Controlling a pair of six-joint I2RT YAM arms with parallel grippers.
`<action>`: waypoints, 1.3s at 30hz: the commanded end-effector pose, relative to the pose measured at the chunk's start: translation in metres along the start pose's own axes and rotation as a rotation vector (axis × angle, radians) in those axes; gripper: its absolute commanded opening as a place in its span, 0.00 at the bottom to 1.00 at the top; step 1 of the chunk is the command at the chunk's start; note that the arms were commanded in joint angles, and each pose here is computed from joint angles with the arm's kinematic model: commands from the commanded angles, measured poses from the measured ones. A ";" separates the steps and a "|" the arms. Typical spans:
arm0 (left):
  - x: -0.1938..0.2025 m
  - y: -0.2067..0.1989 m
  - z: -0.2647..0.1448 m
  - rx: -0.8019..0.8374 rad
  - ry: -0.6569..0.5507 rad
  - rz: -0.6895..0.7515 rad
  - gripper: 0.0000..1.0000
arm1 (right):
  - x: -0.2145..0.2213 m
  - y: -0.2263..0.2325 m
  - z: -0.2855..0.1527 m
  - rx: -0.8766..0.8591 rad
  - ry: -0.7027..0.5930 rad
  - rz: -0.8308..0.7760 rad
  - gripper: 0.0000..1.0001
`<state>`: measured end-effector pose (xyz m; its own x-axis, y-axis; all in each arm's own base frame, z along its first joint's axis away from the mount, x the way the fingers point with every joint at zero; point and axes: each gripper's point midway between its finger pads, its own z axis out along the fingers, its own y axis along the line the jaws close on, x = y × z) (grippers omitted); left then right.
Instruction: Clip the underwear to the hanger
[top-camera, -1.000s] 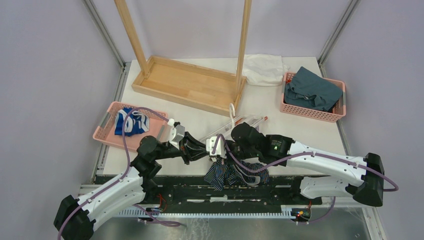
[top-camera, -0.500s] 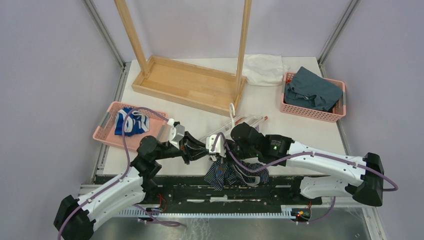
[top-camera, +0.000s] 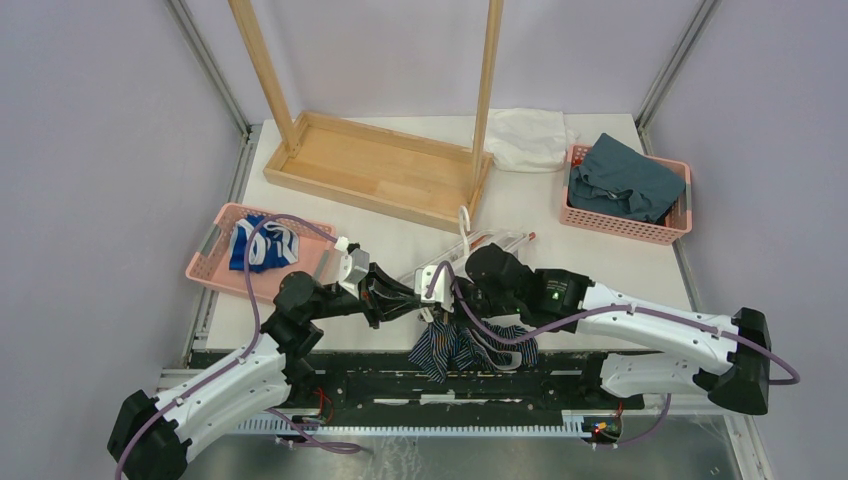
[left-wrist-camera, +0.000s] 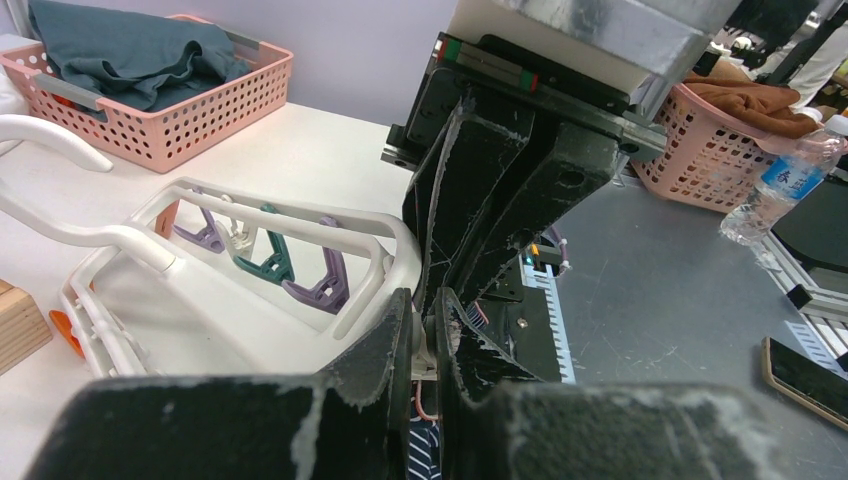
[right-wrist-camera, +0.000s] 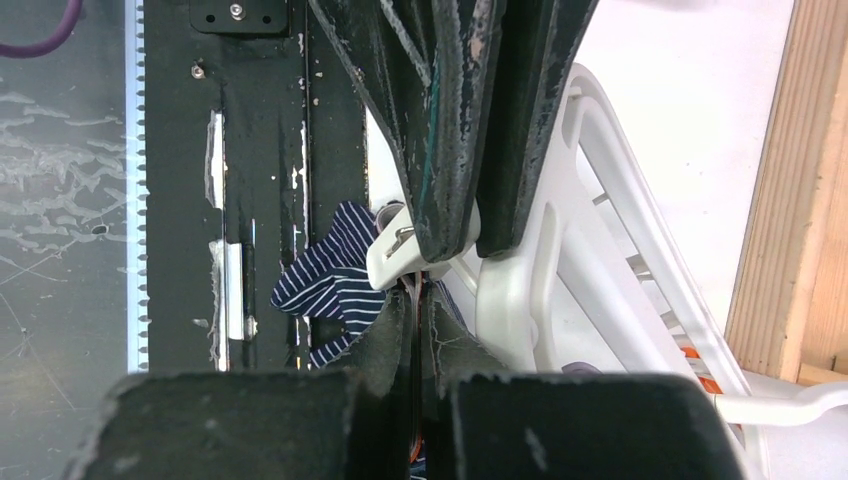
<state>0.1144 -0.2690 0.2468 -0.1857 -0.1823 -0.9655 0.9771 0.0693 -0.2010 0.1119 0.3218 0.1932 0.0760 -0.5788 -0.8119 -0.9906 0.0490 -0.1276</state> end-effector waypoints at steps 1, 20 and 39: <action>-0.031 -0.008 0.004 0.033 -0.071 0.094 0.03 | -0.038 -0.008 -0.016 0.038 -0.104 -0.008 0.00; -0.031 -0.007 0.005 0.029 -0.065 0.094 0.03 | -0.049 -0.004 -0.025 0.021 -0.138 -0.006 0.00; -0.030 -0.006 0.005 0.012 -0.066 0.078 0.21 | -0.062 -0.004 -0.020 0.004 -0.185 0.000 0.00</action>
<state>0.1146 -0.2689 0.2472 -0.1847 -0.1832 -0.9656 0.9772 0.0704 -0.2003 0.1050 0.3215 0.2084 0.0551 -0.5530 -0.8314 -0.9944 0.0449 -0.0957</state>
